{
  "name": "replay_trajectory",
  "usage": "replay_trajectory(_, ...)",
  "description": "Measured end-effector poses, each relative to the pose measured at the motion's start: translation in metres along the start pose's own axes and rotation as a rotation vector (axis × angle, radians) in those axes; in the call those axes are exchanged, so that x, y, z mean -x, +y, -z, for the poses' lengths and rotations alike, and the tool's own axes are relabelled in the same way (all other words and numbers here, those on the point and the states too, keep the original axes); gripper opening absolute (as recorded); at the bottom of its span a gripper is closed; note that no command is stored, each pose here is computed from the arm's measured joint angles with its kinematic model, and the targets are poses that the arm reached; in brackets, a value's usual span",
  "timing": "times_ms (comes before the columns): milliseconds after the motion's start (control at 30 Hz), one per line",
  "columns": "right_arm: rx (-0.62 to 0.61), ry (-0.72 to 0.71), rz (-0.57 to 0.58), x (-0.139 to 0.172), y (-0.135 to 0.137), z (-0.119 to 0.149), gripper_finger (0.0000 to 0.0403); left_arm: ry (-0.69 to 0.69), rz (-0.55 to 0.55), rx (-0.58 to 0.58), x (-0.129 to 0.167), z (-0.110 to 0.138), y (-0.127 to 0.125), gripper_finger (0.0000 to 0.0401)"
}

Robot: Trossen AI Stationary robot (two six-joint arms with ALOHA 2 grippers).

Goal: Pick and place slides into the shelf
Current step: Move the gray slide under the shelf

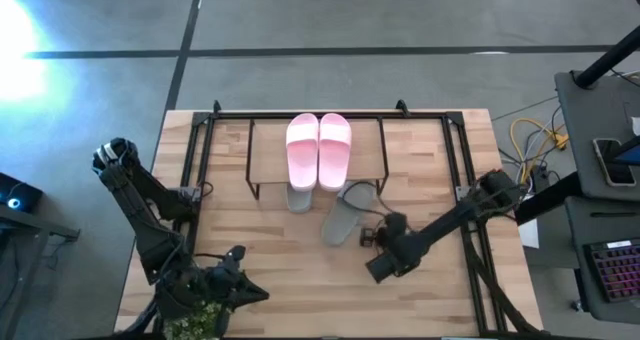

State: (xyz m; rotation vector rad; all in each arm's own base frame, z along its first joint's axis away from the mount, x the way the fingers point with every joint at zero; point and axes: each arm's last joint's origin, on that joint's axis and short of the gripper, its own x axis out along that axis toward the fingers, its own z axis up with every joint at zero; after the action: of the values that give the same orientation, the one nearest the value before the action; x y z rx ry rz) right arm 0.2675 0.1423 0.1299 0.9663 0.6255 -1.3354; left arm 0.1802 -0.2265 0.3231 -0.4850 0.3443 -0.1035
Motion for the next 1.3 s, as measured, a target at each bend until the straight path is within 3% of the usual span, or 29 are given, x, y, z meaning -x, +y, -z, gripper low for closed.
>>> replay_trajectory(100, -0.026, -0.077, -0.096, -0.003, -0.004, -0.012, 0.0008, 0.006, -0.009, -0.016, -0.002, 0.003, 0.000, 0.0000)
replay_trajectory(267, 0.034, -0.119, -0.082, -0.015, -0.005, -0.031, 0.0008, 0.016, -0.020, -0.052, -0.007, 0.009, 0.000, 0.0000)
replay_trajectory(500, 0.115, -0.071, -0.177, -0.035, 0.022, -0.037, 0.0008, 0.020, -0.025, -0.064, -0.009, 0.010, 0.000, 0.0000)
replay_trajectory(733, 0.152, -0.138, -0.163, -0.052, 0.041, -0.055, 0.0008, 0.021, -0.025, -0.089, -0.009, 0.010, 0.000, 0.0000)
replay_trajectory(867, 0.114, -0.243, -0.212, -0.046, 0.052, -0.060, 0.0008, 0.024, -0.028, -0.093, -0.009, 0.011, 0.001, 0.0000)
replay_trajectory(1033, 0.179, -0.251, -0.244, -0.035, 0.064, -0.060, 0.0008, 0.038, -0.042, -0.106, -0.009, 0.013, 0.003, 0.0000)
replay_trajectory(1300, 0.299, -0.212, -0.293, 0.013, 0.057, -0.026, 0.0008, 0.044, -0.033, -0.109, -0.007, 0.015, 0.002, 0.0000)
